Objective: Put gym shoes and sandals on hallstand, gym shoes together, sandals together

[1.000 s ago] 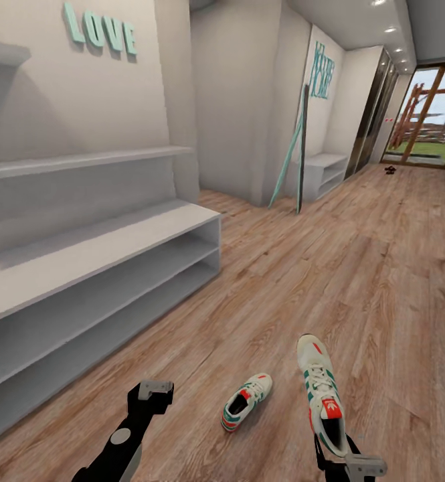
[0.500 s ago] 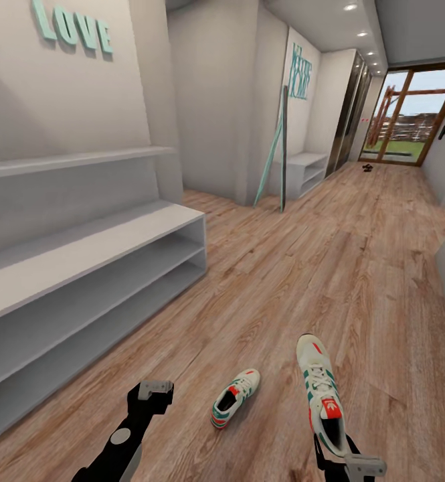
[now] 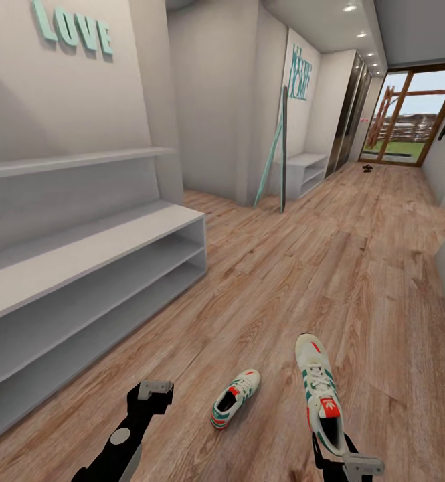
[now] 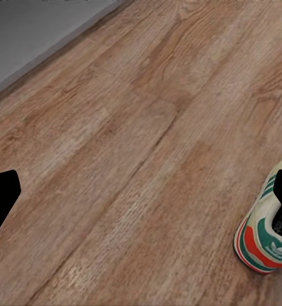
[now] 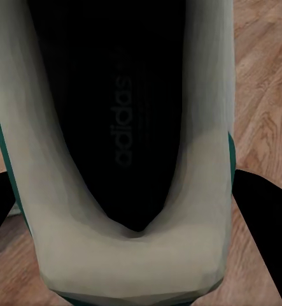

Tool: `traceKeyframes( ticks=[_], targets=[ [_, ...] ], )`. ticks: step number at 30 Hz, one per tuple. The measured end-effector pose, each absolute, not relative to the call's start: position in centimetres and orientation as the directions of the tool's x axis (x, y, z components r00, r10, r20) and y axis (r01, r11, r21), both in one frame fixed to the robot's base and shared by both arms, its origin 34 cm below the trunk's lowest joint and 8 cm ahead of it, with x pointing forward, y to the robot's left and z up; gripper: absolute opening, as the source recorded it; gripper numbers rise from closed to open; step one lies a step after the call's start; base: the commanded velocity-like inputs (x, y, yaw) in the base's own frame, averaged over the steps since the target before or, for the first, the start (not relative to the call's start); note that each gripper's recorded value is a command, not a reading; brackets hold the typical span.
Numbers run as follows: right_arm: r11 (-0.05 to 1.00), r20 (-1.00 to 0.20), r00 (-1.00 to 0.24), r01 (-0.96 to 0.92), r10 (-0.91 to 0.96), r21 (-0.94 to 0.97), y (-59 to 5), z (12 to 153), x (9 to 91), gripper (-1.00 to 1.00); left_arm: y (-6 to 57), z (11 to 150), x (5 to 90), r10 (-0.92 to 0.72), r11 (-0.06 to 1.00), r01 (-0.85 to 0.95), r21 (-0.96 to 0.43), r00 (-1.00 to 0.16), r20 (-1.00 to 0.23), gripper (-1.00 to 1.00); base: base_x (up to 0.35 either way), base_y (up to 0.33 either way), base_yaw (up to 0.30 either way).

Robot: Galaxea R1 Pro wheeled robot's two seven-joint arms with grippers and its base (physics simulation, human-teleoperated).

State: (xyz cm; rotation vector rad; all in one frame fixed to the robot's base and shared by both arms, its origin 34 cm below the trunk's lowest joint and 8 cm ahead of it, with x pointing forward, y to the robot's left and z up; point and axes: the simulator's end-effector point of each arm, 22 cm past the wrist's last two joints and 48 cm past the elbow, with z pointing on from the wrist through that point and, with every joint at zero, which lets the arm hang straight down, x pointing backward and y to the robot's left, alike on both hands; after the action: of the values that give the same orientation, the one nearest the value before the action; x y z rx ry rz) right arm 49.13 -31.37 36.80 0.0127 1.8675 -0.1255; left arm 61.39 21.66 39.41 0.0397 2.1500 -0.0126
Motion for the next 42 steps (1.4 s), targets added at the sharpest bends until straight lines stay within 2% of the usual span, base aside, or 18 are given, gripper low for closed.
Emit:
traceKeyframes(
  ticks=[9, 17, 23, 35, 42],
  targets=[
    [0.992, -0.955, -0.288, 0.078, -0.073, -0.099, -32.7, 37.8, 51.0, -1.00, 21.7, 39.2, 61.3, 0.040, 0.999, 0.047, 0.017, -0.551, -0.834, 1.00, 0.000, 0.000, 0.000],
    [0.985, -0.942, -0.331, 0.137, -0.057, -0.108, -36.2, 47.5, 62.7, -1.00, 21.7, 39.1, 61.3, 0.057, 0.998, 0.062, 0.028, -0.556, -0.829, 1.00, 0.000, 0.000, 0.000],
    [0.984, -0.953, -0.298, 0.148, -0.052, -0.100, -36.3, 57.4, 66.4, -1.00, 20.8, 39.7, 62.0, 0.070, 0.996, 0.080, 0.031, -0.547, -0.834, 1.00, 0.000, 0.000, 0.000],
    [0.986, -0.955, -0.293, 0.136, -0.054, -0.097, -35.3, 60.5, 66.9, -1.00, 20.6, 39.4, 61.8, 0.073, 0.996, 0.085, 0.030, -0.556, -0.828, 1.00, 0.000, 0.000, -0.008],
    [0.986, -0.954, -0.296, 0.136, -0.050, -0.094, -35.2, 60.5, 66.8, -1.00, 20.6, 39.5, 61.6, 0.073, 0.996, 0.086, 0.031, -0.551, -0.831, 1.00, 0.000, 0.000, -0.178]
  ],
)
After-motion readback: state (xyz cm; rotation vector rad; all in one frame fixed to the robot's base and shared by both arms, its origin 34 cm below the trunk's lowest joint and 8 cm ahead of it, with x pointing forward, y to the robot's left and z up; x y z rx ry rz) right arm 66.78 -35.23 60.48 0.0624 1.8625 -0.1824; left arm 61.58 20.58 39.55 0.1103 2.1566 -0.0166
